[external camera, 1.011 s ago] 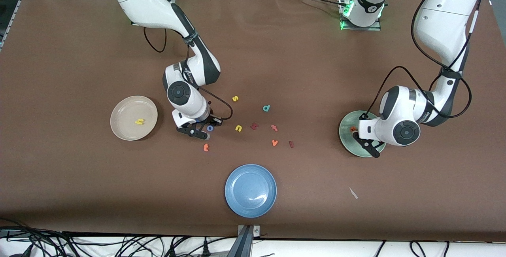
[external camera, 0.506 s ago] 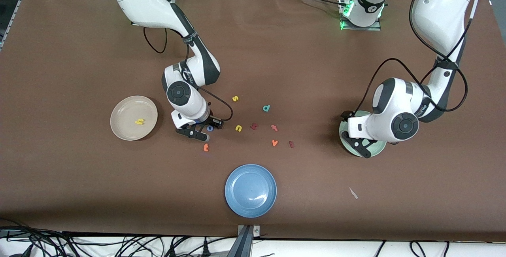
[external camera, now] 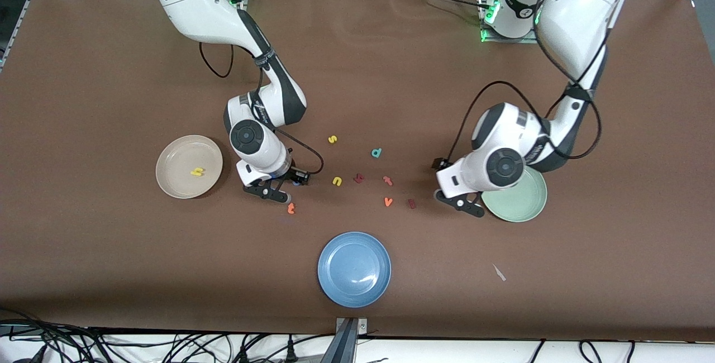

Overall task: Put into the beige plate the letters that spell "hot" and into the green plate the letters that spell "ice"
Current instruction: 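Grasp the pink l with the left gripper while the right gripper holds the o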

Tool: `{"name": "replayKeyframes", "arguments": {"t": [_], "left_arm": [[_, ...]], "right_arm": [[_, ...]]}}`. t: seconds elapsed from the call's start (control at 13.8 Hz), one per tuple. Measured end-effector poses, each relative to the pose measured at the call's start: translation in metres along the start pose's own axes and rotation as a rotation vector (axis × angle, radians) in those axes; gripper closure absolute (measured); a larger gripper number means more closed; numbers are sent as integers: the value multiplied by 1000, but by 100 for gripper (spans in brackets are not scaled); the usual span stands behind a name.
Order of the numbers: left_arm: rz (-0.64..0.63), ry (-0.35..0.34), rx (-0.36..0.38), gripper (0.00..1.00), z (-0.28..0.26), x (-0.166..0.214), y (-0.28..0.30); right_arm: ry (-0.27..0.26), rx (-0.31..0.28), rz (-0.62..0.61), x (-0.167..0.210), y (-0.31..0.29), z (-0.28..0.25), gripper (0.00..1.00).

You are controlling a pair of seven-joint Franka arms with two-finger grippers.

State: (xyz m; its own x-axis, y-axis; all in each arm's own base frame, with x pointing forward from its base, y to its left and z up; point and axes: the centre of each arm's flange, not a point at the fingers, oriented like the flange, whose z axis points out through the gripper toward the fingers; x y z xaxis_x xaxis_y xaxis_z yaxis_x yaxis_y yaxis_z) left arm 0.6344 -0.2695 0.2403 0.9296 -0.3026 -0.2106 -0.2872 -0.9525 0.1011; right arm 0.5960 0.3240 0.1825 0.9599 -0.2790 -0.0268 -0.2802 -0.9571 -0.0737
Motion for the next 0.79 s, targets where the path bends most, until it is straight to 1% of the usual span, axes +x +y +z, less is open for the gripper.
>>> {"name": "replayKeyframes", "arguments": {"t": [0.14, 0.36, 0.51, 0.58, 0.79], "left_arm": [[-105, 23, -9, 0, 1, 15, 16], [-299, 52, -29, 0, 3, 35, 32], [-429, 94, -51, 0, 7, 48, 55], [-479, 121, -60, 0, 13, 54, 67], [-533, 168, -47, 0, 41, 66, 76]], "right_arm": [[-2, -3, 0, 0, 0, 4, 41], [-3, -3, -2, 2, -3, 5, 42], [1, 0, -3, 3, -4, 4, 44], [3, 2, -3, 4, -5, 4, 48], [4, 4, -4, 5, -6, 3, 50]]}}
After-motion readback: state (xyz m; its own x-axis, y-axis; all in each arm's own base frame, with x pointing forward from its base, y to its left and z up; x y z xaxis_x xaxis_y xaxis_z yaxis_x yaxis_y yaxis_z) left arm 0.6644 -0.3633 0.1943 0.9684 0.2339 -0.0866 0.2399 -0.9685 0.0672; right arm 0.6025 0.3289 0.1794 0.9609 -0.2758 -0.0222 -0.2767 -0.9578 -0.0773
